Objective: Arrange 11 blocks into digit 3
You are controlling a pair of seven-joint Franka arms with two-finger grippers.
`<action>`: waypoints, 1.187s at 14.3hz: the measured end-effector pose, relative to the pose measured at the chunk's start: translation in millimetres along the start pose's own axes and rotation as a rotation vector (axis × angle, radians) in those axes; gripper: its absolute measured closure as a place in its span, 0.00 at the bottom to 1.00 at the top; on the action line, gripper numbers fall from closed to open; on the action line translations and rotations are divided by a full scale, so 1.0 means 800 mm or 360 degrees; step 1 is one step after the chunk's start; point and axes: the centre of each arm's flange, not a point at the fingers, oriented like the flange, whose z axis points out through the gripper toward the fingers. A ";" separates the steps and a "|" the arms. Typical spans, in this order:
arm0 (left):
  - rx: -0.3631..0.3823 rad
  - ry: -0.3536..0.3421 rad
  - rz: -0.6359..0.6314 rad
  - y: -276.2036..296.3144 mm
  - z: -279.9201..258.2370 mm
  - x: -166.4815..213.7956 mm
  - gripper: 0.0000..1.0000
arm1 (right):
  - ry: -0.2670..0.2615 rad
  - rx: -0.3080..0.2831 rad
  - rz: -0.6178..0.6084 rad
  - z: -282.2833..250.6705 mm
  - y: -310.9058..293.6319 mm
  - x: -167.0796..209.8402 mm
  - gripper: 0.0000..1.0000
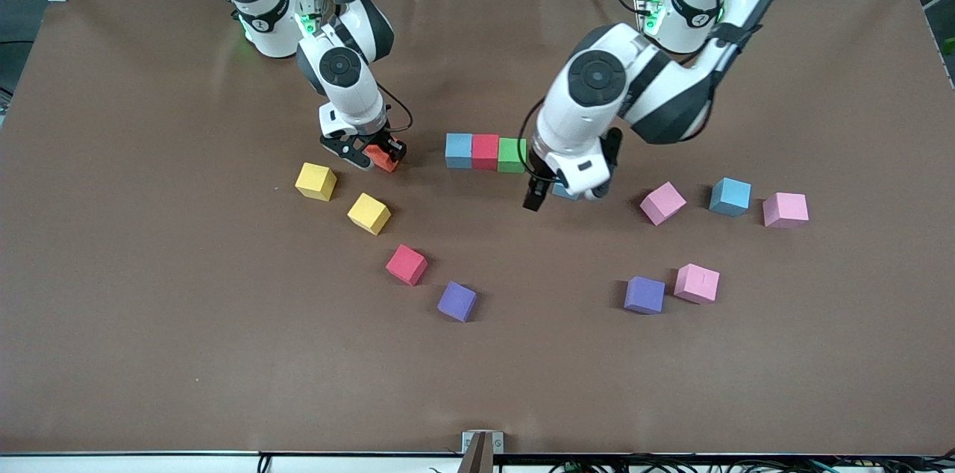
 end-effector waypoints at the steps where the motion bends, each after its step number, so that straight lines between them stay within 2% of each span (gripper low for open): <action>1: -0.0010 0.0036 0.0048 0.007 -0.012 0.017 0.00 | 0.0005 0.0015 -0.0067 -0.007 -0.008 0.003 0.41; 5: 0.0019 0.0108 0.0276 0.023 -0.049 0.066 0.00 | -0.0023 0.0006 -0.0293 -0.058 -0.058 0.023 0.41; 7: 0.0018 0.0127 0.0393 0.030 -0.061 0.096 0.00 | -0.0047 -0.0011 -0.0341 -0.093 -0.093 0.035 0.41; 9: -0.0003 0.0134 0.0512 0.038 -0.075 0.139 0.00 | -0.0038 0.0010 -0.0383 -0.115 -0.133 0.047 0.41; 13: 0.0020 0.0140 0.0732 0.041 -0.091 0.223 0.00 | -0.0005 0.0050 -0.0631 -0.095 -0.196 0.062 0.41; 17: 0.0052 0.0125 0.0911 0.040 -0.085 0.261 0.00 | -0.0023 0.0031 -0.0702 -0.059 -0.223 0.054 0.41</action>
